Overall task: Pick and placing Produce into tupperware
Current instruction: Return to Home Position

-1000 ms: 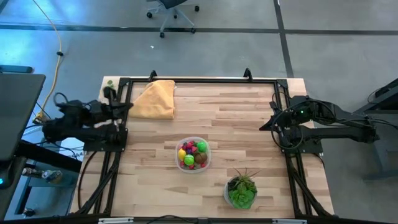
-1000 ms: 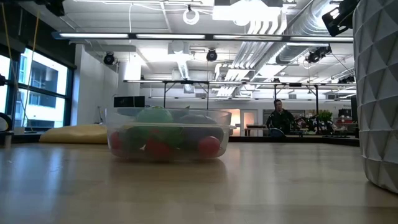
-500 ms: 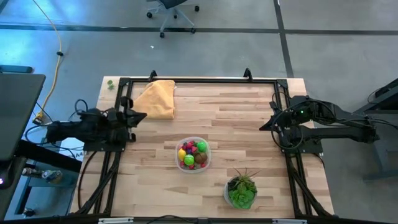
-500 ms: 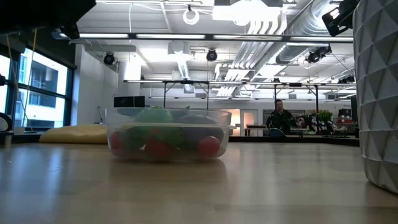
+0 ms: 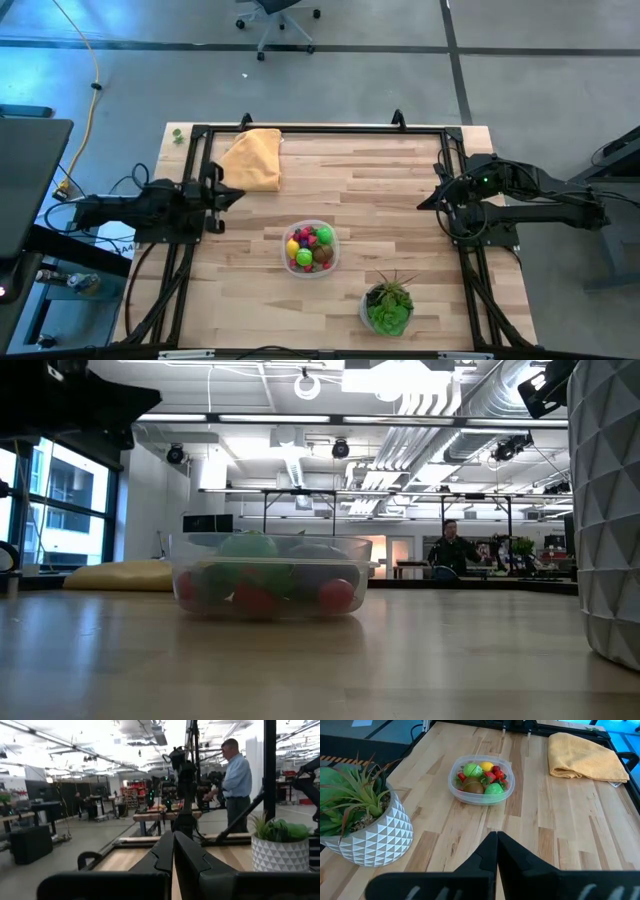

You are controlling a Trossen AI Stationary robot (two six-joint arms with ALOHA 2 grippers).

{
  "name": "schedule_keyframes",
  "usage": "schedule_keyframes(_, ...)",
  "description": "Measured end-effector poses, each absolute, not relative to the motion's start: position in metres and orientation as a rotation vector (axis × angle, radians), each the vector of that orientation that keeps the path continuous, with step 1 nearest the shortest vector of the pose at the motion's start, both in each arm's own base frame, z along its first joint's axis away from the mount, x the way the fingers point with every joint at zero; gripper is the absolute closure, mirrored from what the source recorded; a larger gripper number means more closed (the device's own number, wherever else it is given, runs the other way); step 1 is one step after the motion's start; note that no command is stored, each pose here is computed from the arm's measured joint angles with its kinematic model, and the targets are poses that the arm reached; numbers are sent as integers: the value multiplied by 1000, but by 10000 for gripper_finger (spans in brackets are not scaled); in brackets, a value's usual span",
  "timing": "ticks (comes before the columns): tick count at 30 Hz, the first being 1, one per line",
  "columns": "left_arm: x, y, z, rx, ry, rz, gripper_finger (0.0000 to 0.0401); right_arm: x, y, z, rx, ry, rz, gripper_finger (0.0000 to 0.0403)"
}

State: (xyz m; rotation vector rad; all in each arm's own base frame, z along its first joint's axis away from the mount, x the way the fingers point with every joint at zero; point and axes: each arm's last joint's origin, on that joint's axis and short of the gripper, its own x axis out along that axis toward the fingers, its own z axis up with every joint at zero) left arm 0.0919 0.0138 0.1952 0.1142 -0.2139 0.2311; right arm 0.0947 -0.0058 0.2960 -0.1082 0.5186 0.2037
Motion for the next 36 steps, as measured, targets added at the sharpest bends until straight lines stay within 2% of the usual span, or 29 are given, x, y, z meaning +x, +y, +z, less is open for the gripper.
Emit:
schedule_keyframes(17,95,15,179,90,-130,245,396,95,-6,296,-110,519,200,402)
schedule_keyframes(24,96,15,173,108,-58,243,396,95,-10,296,-145,539,81,402)
schedule_keyframes(29,96,15,169,108,-23,241,396,95,-11,296,-317,539,78,402)
schedule_keyframes(33,96,15,169,109,-23,241,396,96,-12,296,-307,540,41,402)
schedule_keyframes(36,96,15,169,110,-23,241,396,101,-12,300,-172,494,6,402)
